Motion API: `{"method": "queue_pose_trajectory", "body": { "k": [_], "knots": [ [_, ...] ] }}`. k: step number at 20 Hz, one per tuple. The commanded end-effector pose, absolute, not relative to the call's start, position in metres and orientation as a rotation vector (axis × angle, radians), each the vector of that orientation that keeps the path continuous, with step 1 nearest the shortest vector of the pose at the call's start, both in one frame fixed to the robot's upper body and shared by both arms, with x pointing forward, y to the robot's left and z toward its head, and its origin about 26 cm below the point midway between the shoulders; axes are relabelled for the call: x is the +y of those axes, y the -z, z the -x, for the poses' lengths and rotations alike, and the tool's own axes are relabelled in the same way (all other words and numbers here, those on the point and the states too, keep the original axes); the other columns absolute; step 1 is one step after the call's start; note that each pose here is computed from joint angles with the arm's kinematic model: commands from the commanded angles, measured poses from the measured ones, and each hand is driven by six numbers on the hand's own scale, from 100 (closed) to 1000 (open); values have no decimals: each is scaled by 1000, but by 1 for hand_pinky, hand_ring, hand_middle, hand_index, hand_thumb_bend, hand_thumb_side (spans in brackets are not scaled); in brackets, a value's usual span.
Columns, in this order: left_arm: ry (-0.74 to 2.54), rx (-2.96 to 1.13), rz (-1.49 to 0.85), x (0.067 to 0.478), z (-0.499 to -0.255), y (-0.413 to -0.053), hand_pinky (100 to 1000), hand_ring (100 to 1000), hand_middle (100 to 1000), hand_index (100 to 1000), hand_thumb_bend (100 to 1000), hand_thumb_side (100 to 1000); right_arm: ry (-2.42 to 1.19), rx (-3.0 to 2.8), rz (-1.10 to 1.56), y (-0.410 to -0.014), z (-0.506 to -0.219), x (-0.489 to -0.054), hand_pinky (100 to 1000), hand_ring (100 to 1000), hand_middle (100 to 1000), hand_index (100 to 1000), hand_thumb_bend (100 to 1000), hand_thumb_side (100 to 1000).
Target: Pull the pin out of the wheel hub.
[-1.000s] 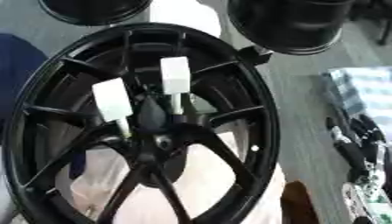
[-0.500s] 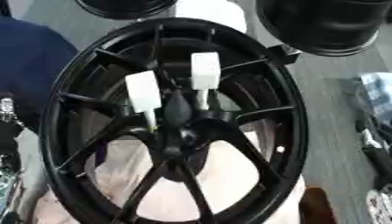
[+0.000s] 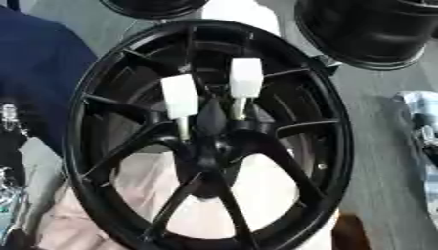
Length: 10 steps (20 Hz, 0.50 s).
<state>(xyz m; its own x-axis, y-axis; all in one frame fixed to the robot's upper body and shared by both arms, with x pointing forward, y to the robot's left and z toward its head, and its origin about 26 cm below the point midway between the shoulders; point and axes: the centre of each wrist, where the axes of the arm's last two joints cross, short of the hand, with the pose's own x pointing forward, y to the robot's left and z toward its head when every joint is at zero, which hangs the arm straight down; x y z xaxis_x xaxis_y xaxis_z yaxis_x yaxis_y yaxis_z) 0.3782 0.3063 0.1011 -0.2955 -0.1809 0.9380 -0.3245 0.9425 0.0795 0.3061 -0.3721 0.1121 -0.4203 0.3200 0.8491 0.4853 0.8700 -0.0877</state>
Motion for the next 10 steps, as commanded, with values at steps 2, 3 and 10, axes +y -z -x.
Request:
{"method": "queue_pose_trajectory", "body": {
  "k": [2,3,10],
  "knots": [
    [-120,-1901,-423,318,-377,-111,575,555,527,687,100,852,-98,-2126,682,-160,-292,-377,747,844,727,824,601,193],
    [-117,-1900,-429,319,-377,-111,575,555,527,687,100,852,-174,-2135,687,-167,-289,-374,750,842,726,824,606,195],
    [-97,-1902,-455,325,-376,-114,575,555,527,687,100,850,-672,-2123,740,-209,-272,-349,805,834,730,824,599,262]
  ]
}}
